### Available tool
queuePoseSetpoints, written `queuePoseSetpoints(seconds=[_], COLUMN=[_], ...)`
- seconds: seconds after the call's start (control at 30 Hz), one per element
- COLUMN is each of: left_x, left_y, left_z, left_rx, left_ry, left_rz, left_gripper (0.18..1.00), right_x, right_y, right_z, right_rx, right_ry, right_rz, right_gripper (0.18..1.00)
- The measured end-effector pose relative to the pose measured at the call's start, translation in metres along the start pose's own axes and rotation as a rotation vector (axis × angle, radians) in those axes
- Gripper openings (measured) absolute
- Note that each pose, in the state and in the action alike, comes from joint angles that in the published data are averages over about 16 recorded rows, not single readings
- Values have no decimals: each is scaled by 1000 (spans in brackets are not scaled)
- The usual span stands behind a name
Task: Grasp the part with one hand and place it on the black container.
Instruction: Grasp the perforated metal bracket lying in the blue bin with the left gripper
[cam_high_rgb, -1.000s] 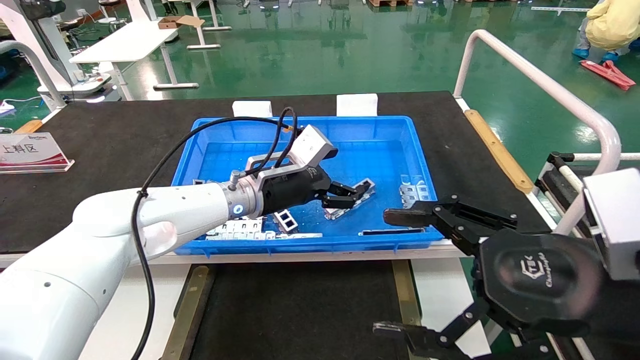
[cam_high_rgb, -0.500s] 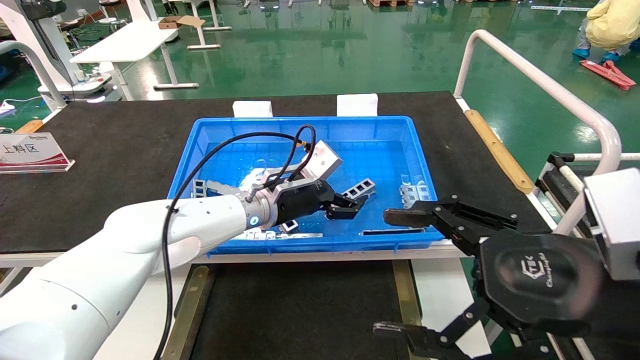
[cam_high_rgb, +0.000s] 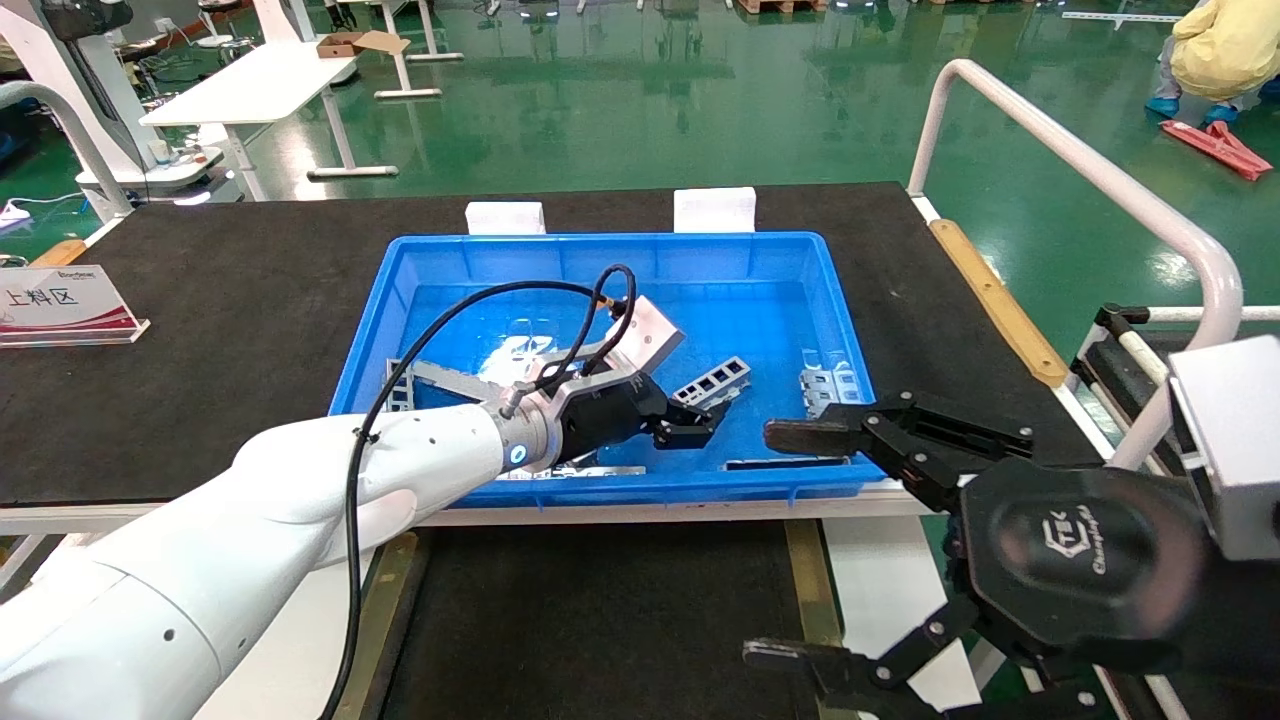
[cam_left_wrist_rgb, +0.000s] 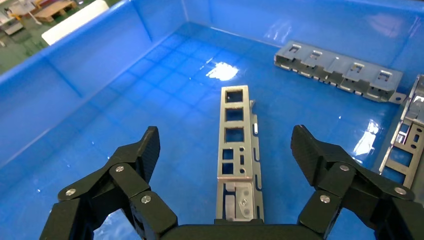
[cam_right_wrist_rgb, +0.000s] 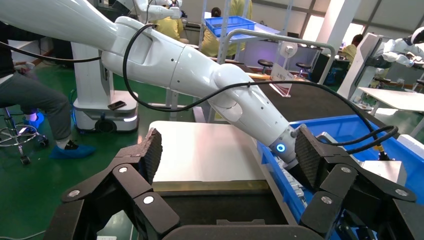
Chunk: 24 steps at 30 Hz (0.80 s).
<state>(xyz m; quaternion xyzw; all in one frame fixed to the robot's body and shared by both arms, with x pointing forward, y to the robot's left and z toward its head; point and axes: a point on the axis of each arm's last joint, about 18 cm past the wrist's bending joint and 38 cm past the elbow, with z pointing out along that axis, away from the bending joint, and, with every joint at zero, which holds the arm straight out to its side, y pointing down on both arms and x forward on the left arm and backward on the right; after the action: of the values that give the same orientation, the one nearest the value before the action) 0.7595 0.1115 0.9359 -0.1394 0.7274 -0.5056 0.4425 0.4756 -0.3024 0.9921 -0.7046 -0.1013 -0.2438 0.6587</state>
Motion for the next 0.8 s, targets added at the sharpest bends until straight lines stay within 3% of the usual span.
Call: queuePoseSetpoints(seconds=[0.3,0.43,0.8], left_x=[2,2,3], left_y=[8,10,15], left_z=[1,2,2], left_rx=[-18,-23,-31], left_ry=[-7,-9,-13], left_rz=[-18,-24,-42], left_gripper=[894,820,575], right_x=[0,0,0], right_y=[0,0,0], right_z=[0,0,0], right_rx=[0,0,0], right_ry=[0,0,0], right_rz=[0,0,0], right_gripper=[901,846,595])
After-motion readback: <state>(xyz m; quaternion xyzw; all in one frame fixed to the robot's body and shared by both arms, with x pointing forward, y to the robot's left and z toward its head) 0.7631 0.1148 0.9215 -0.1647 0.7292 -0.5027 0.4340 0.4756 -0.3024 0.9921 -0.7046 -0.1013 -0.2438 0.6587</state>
